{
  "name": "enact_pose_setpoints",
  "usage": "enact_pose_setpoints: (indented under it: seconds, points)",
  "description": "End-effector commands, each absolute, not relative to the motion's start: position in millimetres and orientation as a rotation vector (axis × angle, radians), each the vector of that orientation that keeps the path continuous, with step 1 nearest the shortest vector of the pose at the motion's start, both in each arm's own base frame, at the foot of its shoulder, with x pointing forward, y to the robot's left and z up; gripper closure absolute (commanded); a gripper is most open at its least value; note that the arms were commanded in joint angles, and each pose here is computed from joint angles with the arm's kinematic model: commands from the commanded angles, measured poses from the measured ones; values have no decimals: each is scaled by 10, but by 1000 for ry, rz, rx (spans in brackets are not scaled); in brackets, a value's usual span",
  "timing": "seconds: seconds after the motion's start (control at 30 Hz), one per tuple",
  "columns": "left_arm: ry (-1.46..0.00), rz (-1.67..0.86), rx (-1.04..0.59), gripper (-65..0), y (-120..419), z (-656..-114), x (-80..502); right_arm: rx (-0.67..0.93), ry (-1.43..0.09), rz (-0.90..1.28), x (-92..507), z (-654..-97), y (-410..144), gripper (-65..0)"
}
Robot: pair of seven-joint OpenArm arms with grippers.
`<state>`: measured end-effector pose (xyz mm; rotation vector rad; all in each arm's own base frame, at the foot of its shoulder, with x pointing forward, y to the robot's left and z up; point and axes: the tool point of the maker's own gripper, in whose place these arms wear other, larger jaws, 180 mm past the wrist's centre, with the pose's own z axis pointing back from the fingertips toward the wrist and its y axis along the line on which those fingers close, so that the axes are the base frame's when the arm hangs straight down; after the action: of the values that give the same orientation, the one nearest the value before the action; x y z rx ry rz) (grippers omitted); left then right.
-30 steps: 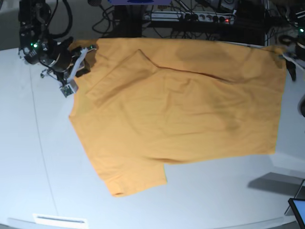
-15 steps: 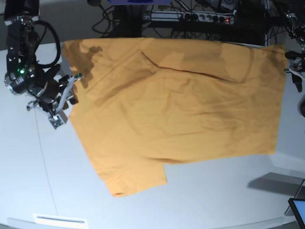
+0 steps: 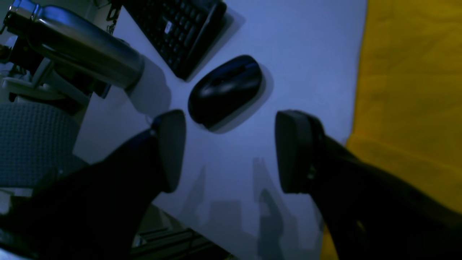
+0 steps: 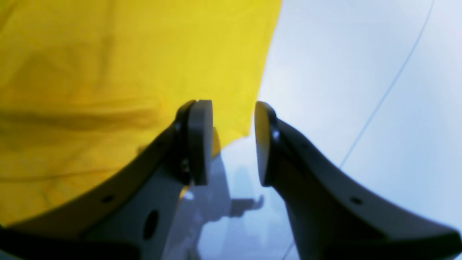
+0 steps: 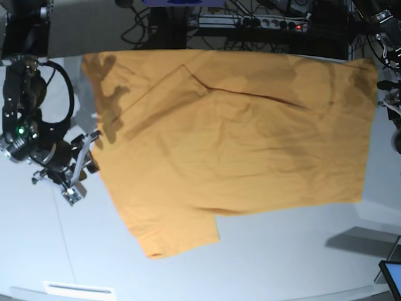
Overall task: Fold the T-shirt properly
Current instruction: 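Release the corner with the right gripper and move it along the shirt side, then lower the right gripper and grasp the orange shirt's side edge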
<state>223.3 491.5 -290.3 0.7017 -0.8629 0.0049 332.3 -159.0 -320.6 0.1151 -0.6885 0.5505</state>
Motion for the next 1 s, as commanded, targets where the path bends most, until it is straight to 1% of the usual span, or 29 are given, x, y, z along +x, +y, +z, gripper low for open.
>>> enact_pose_setpoints:
  seconds: [0.0,0.2,0.3,0.4,0.47,0.57,0.73,0.87,0.97]
  points:
    - [-902,-15,744,-386,4983,-2694,2302,120,-731,536,3457,-3095,-1605,-196]
    - [-907,-73,711,-386,4837,-2751,2489,142,-724,505,3651,-3117,-1606,-197]
    - [-919,-42,703,-386,4867,-2760,2546,157,-737,510,3733,-3078,-1551,-197]
    - [-927,-23,695,-386,4884,-2768,2604,162,-741,559,3806,-3057,-1535,-197]
    - [-912,1,692,-386,4907,-2769,2622,174,-735,573,3838,-3079,-1519,-197]
    - [-909,37,689,-386,4939,-2724,2694,191,-732,561,3886,-3128,-1521,-197]
    - [-964,59,688,-386,4941,-2575,2853,235,-719,518,4009,-3241,-1517,-197]
    - [-979,84,682,-386,4979,-2551,2927,261,-726,495,4127,-3248,-1490,-197]
    - [-982,93,680,-386,4993,-2551,2948,266,-720,539,4217,-3247,-1362,-197]
